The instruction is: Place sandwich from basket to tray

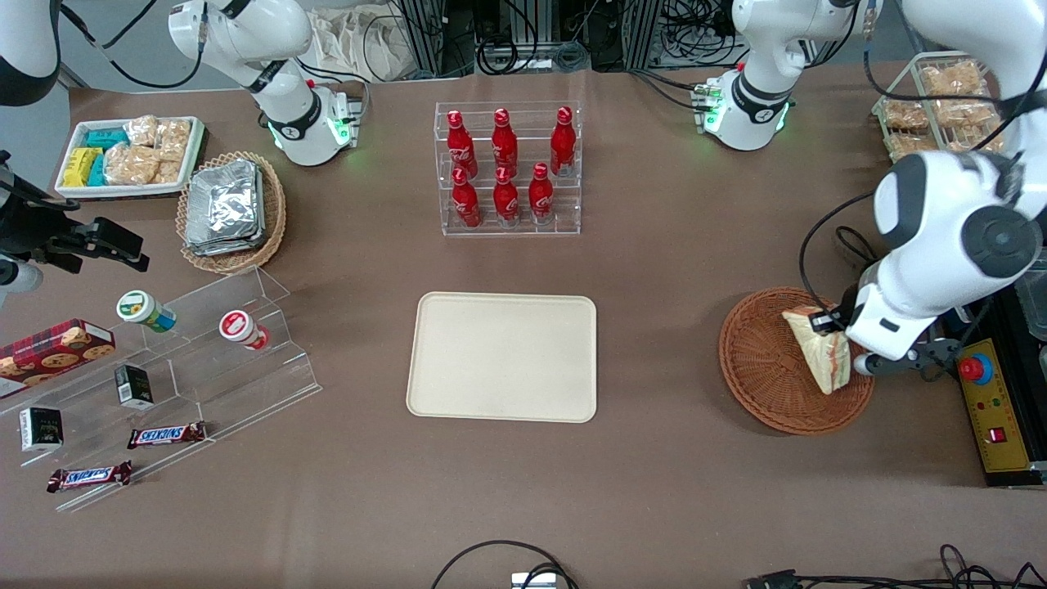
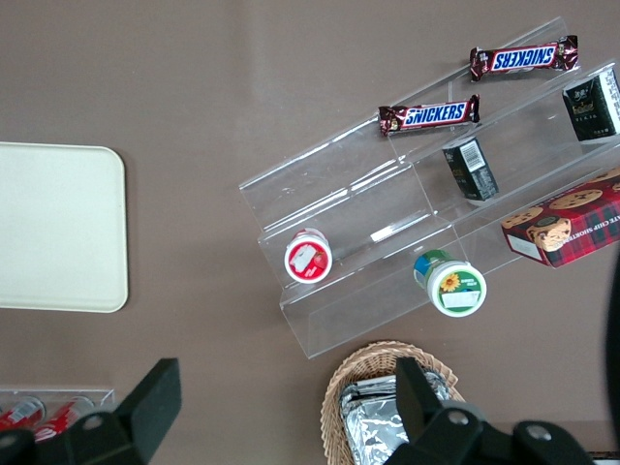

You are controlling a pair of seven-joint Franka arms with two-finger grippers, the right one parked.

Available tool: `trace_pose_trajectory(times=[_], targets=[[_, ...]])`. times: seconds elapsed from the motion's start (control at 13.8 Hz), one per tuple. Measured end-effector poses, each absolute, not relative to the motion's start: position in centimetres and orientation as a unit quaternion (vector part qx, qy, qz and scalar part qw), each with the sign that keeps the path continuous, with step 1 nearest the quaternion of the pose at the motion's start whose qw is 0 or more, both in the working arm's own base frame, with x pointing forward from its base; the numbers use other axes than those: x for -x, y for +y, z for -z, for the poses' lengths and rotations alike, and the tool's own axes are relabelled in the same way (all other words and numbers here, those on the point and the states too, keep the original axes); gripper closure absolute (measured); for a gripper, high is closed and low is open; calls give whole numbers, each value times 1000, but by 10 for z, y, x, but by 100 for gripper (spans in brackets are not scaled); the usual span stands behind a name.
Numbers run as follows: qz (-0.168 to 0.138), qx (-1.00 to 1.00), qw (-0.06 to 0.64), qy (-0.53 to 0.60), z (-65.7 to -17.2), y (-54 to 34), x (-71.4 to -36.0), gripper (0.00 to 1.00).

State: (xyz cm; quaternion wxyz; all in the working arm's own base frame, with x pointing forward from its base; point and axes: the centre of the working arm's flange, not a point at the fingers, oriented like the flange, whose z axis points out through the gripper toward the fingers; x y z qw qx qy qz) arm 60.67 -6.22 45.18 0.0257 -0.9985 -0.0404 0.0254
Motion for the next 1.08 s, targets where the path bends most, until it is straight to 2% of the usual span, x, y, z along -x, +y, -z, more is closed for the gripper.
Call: trace_pose_trajectory(times=[0.22, 0.43, 0.72, 1.08], targets=[[-10, 999, 20, 50, -535, -126, -605, 84], [3, 993, 4, 120, -561, -215, -585, 84], [-15, 993, -14, 116, -521, -327, -561, 84], [18, 997, -1, 78, -422, -414, -562, 84]])
